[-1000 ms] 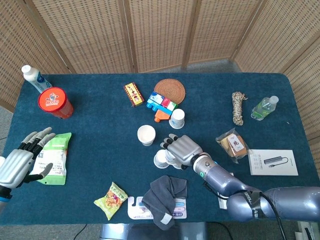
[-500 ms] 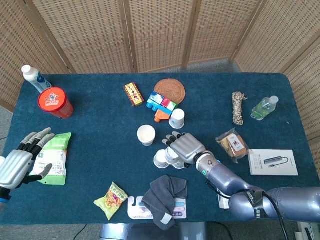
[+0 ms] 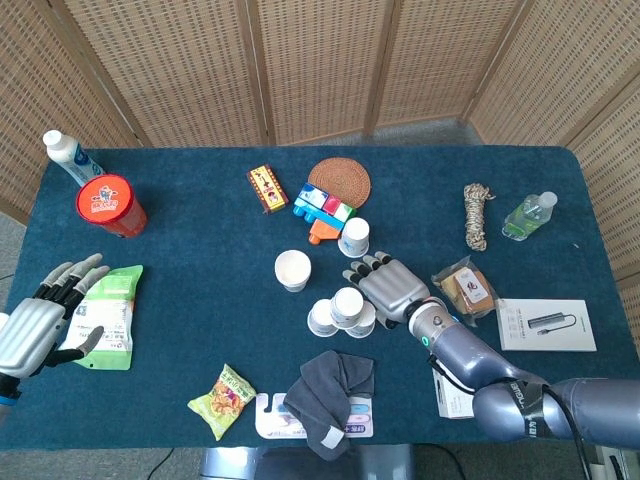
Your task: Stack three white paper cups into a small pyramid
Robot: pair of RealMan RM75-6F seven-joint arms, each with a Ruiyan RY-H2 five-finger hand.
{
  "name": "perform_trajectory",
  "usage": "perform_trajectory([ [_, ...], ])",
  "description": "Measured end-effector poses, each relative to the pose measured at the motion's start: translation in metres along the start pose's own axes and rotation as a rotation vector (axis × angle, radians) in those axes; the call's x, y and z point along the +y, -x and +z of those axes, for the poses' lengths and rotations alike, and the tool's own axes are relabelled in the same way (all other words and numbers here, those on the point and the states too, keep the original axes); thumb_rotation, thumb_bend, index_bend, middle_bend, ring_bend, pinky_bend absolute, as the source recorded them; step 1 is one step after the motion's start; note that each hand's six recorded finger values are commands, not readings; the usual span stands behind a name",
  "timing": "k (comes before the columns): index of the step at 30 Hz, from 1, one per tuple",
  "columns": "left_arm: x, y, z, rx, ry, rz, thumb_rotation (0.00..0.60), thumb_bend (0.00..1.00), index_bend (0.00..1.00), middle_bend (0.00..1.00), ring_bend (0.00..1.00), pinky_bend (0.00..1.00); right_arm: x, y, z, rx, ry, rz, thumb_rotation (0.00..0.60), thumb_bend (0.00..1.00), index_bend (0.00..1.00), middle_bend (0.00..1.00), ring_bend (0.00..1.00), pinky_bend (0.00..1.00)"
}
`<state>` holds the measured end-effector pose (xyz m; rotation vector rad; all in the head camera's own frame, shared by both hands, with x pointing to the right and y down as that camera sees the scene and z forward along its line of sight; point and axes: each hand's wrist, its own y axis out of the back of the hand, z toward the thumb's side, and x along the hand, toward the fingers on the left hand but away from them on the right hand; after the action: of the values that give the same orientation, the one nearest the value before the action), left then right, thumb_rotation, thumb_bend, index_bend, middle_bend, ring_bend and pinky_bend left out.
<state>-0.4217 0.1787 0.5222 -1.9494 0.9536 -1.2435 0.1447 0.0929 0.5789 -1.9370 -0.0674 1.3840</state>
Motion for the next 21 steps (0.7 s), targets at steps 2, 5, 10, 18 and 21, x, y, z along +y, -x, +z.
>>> perform_trajectory([
  [2,0.002,0.001,0.000,0.003,-0.004,0.006,0.600,0.47,0.00,0.00,0.00,0.03,0.000,-0.001,-0.005,-0.011,0.006,-0.005,0.600,0.48,0.00,0.04,0.00,0.10],
  [5,0.005,0.002,-0.001,0.009,-0.007,0.010,0.600,0.47,0.00,0.00,0.00,0.03,0.001,-0.004,-0.014,-0.030,0.018,-0.018,0.600,0.48,0.00,0.04,0.00,0.10],
  [10,0.009,0.004,-0.002,0.021,-0.005,0.018,0.600,0.47,0.00,0.00,0.00,0.03,0.001,-0.009,-0.034,-0.074,0.040,-0.051,0.600,0.49,0.00,0.04,0.00,0.10],
  [18,0.018,0.008,-0.006,0.045,-0.015,0.039,0.600,0.47,0.00,0.00,0.00,0.03,-0.002,-0.022,-0.072,-0.156,0.079,-0.123,0.600,0.49,0.01,0.04,0.00,0.10],
  [21,0.021,0.009,-0.006,0.049,-0.018,0.049,0.600,0.47,0.00,0.00,0.00,0.03,-0.005,-0.028,-0.086,-0.189,0.097,-0.147,0.600,0.48,0.01,0.04,0.00,0.09],
])
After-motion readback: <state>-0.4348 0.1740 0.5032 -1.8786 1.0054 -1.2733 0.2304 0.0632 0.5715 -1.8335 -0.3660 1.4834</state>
